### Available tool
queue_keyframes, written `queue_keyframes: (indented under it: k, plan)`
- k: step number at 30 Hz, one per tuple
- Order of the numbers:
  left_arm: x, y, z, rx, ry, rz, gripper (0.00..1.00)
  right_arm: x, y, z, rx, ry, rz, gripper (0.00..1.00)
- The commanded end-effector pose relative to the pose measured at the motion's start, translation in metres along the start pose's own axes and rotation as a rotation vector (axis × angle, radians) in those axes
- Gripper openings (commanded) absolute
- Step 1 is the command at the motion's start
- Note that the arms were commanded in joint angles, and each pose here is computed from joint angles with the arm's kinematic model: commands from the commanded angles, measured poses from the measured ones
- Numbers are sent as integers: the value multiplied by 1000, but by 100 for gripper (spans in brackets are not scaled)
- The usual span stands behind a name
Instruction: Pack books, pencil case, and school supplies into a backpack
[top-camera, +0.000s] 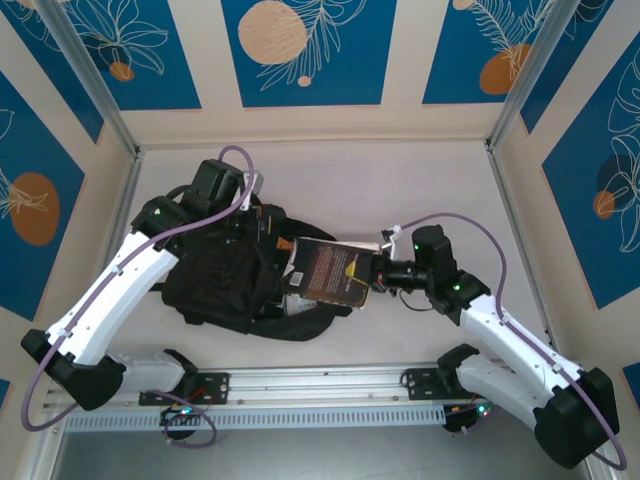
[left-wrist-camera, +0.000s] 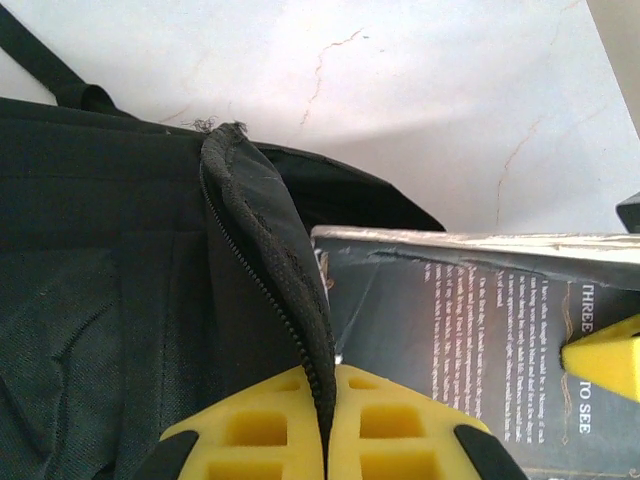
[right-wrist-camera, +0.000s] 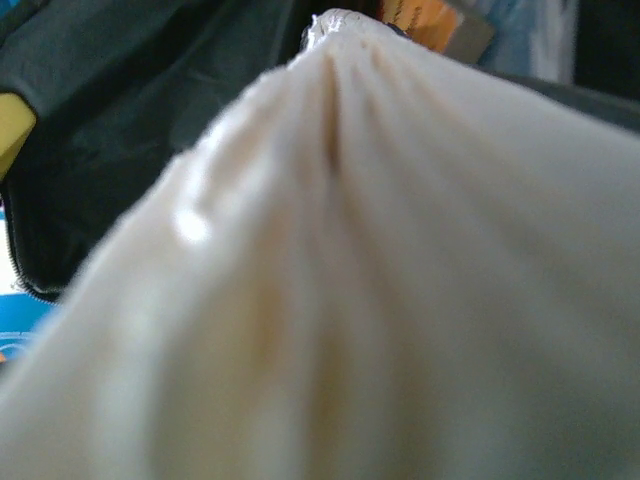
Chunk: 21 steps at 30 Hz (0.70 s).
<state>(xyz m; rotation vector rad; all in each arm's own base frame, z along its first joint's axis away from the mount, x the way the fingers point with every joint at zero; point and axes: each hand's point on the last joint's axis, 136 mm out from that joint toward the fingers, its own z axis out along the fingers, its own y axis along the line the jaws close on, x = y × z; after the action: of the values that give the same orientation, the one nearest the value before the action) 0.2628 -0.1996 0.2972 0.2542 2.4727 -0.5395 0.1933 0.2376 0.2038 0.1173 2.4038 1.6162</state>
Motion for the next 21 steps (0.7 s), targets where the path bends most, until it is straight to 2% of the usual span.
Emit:
queue_keyframes:
  k: [1,10,15,21]
  plan:
    - [-10,-12,-14,56,-29,25,0,-3,40,2,-122,22,-64,0]
    - [-15,-18,-20,83,-51,34,0,-9,37,53,-112,96,20,0]
    - [-20,-22,-25,99,-70,41,0,-1,33,91,-80,155,-1,0]
    - [-21,-29,-25,135,-71,44,0,-3,33,141,-54,169,-20,0]
